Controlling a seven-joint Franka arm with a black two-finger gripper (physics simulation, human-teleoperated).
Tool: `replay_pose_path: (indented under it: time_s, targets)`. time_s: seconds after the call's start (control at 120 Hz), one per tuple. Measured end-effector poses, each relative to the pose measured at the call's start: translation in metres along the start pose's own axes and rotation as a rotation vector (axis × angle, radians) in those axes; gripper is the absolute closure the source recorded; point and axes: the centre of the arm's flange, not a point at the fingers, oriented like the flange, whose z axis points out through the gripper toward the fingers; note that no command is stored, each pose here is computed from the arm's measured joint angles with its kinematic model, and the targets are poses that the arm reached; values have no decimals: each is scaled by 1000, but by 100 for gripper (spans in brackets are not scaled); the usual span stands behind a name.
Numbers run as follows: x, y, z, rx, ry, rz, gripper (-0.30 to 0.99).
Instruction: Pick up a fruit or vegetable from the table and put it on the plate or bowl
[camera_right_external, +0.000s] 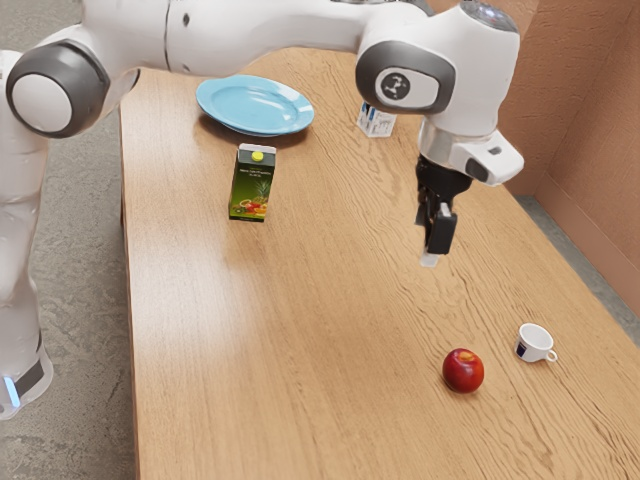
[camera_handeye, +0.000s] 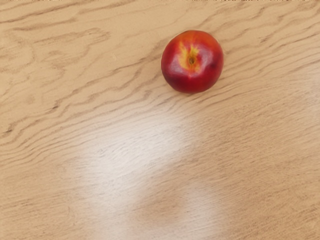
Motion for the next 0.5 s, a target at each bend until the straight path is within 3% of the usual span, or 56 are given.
replay_pose_path:
  time_s: [0.333, 0.5]
  targets:
    - [7, -68, 8, 41, 6, -122, 0]
    - [10, -71, 12, 34, 11, -136, 0]
